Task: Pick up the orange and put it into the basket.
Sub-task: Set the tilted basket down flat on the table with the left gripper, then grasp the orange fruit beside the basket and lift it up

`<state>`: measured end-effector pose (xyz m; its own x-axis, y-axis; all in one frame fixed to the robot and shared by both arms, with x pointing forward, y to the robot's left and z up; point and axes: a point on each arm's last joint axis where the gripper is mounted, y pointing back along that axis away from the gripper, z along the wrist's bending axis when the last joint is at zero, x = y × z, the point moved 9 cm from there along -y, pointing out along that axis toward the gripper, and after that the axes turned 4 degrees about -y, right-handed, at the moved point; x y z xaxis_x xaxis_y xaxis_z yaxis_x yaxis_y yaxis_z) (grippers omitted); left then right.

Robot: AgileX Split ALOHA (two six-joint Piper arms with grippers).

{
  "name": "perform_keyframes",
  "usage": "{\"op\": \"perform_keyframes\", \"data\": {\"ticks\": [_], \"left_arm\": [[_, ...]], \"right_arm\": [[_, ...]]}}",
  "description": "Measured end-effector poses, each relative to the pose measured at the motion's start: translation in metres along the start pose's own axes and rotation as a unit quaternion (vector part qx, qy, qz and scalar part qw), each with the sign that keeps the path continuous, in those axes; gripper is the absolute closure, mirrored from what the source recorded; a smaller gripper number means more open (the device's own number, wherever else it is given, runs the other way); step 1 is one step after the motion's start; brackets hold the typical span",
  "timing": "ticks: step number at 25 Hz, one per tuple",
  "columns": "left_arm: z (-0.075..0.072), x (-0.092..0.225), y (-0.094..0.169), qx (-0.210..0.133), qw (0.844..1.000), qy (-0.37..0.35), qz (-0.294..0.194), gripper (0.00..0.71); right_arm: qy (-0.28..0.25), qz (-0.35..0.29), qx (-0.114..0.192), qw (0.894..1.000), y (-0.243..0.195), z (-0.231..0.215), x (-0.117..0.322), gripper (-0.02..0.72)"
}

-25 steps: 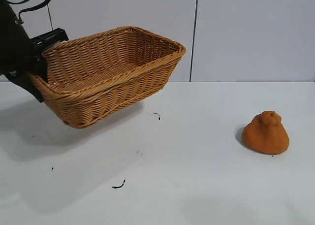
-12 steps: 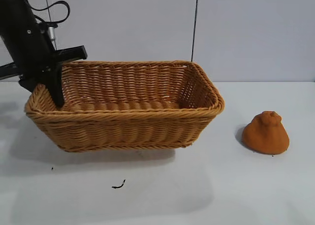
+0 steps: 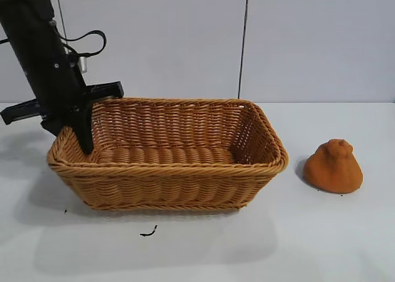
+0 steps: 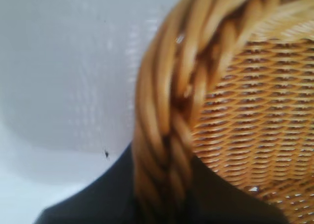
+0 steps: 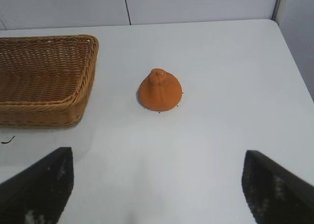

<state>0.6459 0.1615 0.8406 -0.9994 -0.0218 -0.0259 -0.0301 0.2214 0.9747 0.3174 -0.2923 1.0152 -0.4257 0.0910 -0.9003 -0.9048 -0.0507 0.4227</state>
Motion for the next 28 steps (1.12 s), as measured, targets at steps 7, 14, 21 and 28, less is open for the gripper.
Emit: {"op": "perform_keyframes", "data": {"ticks": [7,14,21,28], "left_arm": [[0.003,0.002,-0.003,-0.005,1.0,-0.001,0.003,0.512],[0.001,0.001,-0.002,-0.002,1.0,0.0,0.002,0.058],[-0.008,-0.016,0.061,-0.013,0.998,-0.04,-0.053,0.019],[0.022,-0.029,0.123,-0.094,0.987,-0.073,-0.111,0.016]], "right_arm": [[0.0,0.001,0.0,1.0,0.0,0.0,0.0,0.066],[0.0,0.001,0.0,1.0,0.0,0.0,0.0,0.066],[0.0,0.001,0.0,1.0,0.0,0.0,0.0,0.066],[0.0,0.001,0.0,1.0,0.0,0.0,0.0,0.066]]}}
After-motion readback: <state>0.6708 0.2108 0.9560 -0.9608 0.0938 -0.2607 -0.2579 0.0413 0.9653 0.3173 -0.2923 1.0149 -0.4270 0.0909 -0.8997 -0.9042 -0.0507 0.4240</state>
